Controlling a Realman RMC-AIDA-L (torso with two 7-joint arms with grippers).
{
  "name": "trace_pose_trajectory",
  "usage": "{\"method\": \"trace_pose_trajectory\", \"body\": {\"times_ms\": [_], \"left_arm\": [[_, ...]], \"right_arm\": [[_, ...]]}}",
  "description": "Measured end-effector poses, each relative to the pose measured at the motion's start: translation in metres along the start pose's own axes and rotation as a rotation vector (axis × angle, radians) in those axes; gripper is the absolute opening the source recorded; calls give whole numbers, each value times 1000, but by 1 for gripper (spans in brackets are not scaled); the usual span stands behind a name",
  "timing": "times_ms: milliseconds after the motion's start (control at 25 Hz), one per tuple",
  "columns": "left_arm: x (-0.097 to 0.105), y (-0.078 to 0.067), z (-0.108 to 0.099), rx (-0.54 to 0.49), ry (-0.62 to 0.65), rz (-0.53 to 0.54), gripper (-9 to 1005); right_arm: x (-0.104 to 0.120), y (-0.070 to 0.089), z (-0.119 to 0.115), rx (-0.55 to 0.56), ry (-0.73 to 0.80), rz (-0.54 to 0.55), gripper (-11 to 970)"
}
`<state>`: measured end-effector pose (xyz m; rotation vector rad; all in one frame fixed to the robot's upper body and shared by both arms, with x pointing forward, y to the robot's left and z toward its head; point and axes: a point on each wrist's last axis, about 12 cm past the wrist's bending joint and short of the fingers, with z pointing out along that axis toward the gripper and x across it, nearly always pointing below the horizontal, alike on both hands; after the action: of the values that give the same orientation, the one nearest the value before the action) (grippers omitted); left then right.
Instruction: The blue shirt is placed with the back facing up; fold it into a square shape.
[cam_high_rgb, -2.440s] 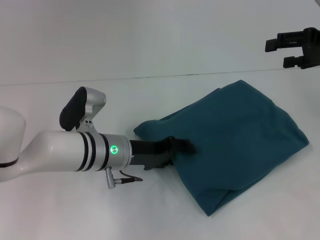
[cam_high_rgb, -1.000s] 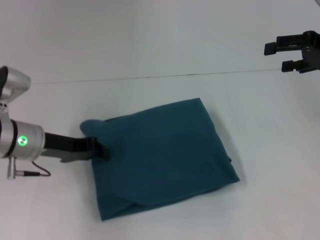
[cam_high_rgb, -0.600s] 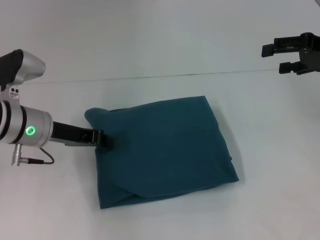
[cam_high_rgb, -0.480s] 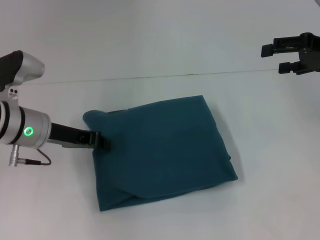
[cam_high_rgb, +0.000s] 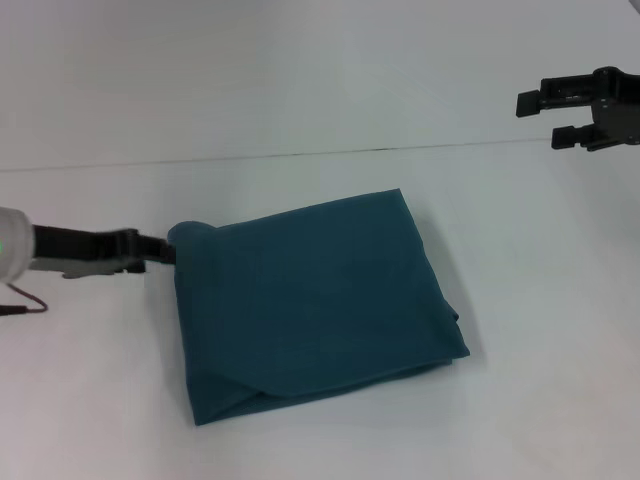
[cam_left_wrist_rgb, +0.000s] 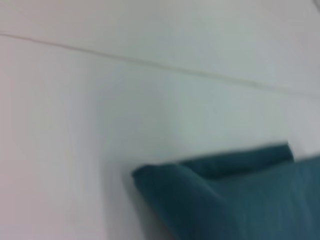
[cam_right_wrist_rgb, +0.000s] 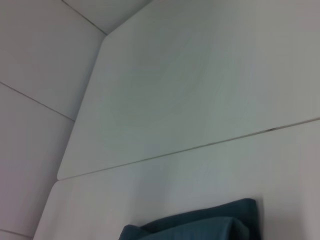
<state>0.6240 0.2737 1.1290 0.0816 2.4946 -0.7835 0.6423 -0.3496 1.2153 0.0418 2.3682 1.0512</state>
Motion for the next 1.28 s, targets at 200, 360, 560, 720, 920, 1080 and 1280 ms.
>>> {"method": "trace_pose_trajectory", "body": {"times_ms": [200, 360, 560, 720, 920, 1080, 1280], "left_arm": [[8, 9, -21, 144, -97, -189, 524], [17, 3, -24, 338, -110, -296, 677], [27, -6, -19, 521, -106, -394, 680], [36, 0, -21, 545, -119, -433, 683], [48, 10, -31, 569, -143, -454, 683], [59, 15, -39, 592, -146, -413, 684], [75, 9, -55, 633, -119, -25, 704]], "right_arm": [[2, 0, 2, 2, 19, -9, 933], [5, 1, 4, 0, 41, -17, 933], [15, 3, 14, -16, 98, -32, 933], [29, 8, 32, -61, 165, -42, 932], [51, 18, 64, -120, 230, -50, 932], [62, 27, 81, -158, 246, -73, 932], [74, 33, 83, -247, 286, -340, 932]]}}
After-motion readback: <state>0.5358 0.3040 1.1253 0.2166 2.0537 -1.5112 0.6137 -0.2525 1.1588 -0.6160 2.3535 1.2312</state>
